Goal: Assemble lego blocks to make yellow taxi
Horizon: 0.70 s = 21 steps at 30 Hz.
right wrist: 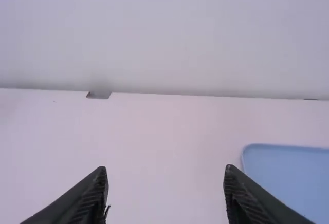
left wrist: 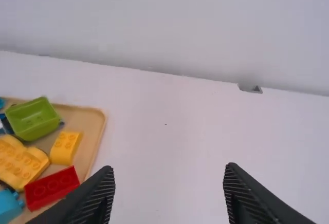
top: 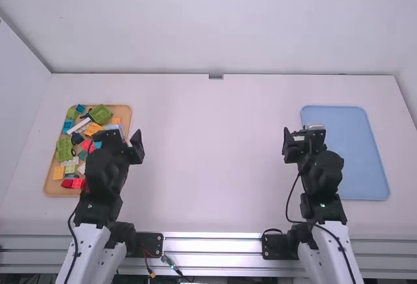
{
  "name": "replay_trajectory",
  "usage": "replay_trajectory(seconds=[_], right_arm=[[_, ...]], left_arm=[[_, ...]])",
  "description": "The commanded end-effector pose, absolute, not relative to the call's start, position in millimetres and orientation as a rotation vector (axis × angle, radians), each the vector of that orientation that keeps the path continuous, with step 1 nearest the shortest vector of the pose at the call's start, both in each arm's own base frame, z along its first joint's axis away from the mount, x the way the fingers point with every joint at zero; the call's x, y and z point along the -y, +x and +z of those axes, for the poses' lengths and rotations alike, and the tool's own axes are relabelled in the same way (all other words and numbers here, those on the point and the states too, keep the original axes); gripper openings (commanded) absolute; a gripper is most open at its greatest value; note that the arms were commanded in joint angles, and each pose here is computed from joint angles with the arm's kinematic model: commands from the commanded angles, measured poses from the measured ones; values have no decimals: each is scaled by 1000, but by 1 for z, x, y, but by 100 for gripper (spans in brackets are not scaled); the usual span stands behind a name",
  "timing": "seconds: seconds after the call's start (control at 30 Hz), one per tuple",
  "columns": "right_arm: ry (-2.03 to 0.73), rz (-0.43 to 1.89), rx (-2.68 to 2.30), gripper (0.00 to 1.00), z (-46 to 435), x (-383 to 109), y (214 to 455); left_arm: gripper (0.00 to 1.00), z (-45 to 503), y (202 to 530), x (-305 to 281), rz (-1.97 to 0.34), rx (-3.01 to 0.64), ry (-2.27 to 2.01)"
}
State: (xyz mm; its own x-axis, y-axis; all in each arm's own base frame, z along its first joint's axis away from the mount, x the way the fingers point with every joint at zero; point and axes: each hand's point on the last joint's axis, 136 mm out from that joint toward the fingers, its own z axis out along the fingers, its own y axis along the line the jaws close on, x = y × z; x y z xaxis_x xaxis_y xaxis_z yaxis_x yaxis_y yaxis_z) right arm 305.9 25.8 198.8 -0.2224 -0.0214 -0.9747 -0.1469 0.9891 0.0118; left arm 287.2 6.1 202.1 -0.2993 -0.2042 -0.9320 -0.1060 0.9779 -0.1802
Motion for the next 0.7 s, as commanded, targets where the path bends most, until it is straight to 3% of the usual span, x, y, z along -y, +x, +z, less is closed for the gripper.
replay_trajectory(seconds=[0.0,0.47,0.67], right_arm=[[-137,141,-1772,63,216,-30,316],[-226,213,-1809,86,219,-55,359],[-226,220,-1833,93,214,-54,374]], left_arm=[[64,225,295,-16,-100,-1871,-366],[86,255,347,-58,55,-2107,-753],[93,260,385,-63,18,-2192,-784]])
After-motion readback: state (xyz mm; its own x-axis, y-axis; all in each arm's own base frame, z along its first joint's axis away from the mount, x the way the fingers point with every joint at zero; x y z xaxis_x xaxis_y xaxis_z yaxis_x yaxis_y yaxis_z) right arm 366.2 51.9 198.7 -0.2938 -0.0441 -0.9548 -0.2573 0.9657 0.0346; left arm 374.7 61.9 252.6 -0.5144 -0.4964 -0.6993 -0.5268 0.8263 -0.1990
